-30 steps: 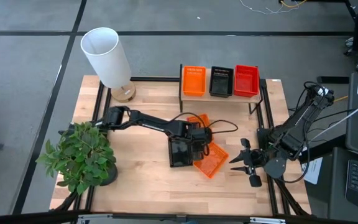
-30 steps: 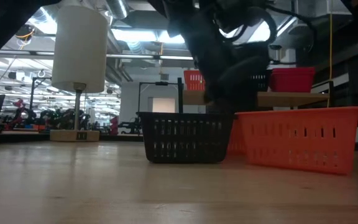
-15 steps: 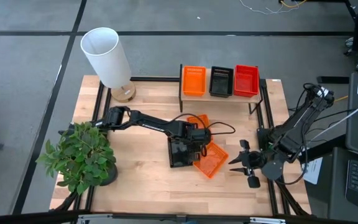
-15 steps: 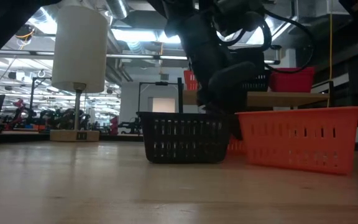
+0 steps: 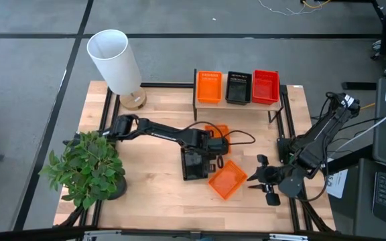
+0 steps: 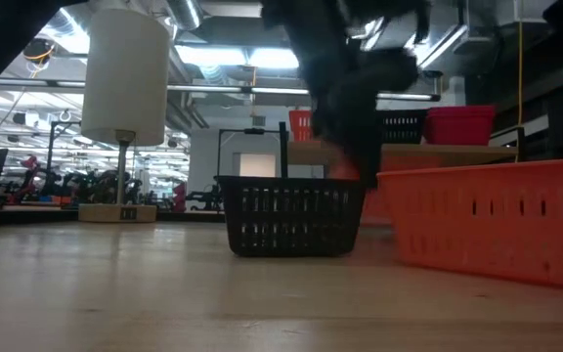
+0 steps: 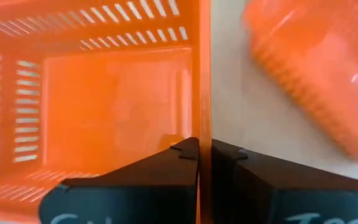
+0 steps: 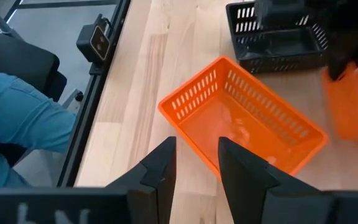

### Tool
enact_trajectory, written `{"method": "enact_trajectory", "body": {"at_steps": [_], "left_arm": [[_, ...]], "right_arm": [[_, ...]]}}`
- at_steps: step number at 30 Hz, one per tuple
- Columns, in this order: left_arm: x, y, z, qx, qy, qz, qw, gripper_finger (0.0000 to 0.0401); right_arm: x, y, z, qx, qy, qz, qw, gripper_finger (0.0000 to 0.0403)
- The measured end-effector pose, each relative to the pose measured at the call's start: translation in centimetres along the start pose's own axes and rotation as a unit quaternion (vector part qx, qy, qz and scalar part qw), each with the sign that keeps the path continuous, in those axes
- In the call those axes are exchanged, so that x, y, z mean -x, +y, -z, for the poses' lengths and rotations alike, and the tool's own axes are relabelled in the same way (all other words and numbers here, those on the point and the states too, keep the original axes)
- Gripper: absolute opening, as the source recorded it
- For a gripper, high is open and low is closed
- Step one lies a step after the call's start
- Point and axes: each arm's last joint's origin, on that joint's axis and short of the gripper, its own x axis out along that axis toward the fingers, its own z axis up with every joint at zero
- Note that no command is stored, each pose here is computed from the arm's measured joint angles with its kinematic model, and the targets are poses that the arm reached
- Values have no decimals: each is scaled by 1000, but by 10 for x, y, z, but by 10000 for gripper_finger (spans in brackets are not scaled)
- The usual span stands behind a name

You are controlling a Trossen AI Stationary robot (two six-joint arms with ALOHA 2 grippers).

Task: Stack baskets on shelf by color
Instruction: Stack the top orange bin on the orange bin on the shelf

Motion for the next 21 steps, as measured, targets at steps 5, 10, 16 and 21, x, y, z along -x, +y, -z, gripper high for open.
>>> {"method": "enact_trajectory", "body": {"at_steps": [5,10,16,21], "left_arm": [[31,-14,-18,-24,-6,2,1000,0],[76,-27,-34,-59,-8,-4,998,0],[126,-13,-46,-119,-31,-83,989,0],[174,32,-46,-119,-45,-123,984,0]], "right_arm": [[-2,1,1,1,7,-3,1000,117],[-2,1,1,-10,8,-5,1000,117],[-2,1,1,-10,9,-5,1000,117],[-2,1,1,-9,10,-5,1000,117]]}}
